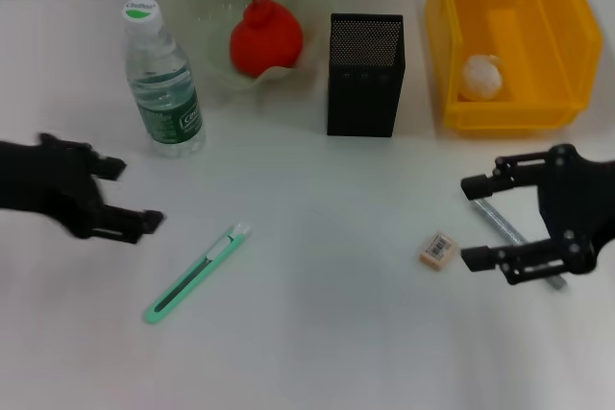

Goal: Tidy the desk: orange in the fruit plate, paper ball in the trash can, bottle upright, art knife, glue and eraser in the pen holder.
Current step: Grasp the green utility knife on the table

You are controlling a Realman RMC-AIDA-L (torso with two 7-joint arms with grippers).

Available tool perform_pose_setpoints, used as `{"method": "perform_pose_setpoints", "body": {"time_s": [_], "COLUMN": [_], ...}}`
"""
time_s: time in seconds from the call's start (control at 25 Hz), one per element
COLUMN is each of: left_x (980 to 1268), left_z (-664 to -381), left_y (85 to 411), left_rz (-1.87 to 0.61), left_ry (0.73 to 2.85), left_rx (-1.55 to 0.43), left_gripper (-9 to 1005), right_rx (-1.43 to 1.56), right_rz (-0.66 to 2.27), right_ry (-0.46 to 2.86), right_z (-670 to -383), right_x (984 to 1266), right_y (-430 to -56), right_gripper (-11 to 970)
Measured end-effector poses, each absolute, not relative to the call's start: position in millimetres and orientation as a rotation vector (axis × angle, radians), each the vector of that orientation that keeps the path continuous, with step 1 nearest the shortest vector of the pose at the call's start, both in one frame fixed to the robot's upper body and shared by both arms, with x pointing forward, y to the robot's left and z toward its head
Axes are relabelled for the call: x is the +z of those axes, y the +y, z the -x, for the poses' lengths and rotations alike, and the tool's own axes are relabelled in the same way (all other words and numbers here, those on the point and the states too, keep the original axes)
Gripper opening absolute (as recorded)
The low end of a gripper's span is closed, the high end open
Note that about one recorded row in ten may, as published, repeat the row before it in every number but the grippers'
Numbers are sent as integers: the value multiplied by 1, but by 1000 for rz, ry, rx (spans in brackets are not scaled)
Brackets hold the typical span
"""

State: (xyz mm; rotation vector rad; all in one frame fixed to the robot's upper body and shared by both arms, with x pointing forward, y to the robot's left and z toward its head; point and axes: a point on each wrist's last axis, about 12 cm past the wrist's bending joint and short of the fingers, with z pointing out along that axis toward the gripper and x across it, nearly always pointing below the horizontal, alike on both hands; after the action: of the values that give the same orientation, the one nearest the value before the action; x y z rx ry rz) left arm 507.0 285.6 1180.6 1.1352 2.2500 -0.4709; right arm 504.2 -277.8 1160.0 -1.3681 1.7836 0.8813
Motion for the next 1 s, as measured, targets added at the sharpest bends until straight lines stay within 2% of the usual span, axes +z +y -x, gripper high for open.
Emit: {"method": "perform_pose_setpoints", "body": {"time_s": [0.08, 0.52, 0.72, 1.0], "left_x": [1182, 1172, 1158, 1146], "left_z": [-521, -540, -546, -552], "left_y": [251, 173, 155, 145], "left_rz": [-1186, -1297, -1332, -1336], "left_ry": [2367, 2584, 2650, 2679], "left_rx": [-384, -89, -43, -49], "left_gripper": [812, 813, 812, 812], "right_rx": [879, 871, 886, 884], "right_rz": [1337, 1262, 1242, 1233], "right_ry": [1770, 1715, 1715, 1718], "right_z": [-500, -480, -479, -478], "right_x": [1153, 1125, 1120, 1119], "right_y": [-286, -311, -313, -314], "right_gripper": [762, 762, 761, 761]}}
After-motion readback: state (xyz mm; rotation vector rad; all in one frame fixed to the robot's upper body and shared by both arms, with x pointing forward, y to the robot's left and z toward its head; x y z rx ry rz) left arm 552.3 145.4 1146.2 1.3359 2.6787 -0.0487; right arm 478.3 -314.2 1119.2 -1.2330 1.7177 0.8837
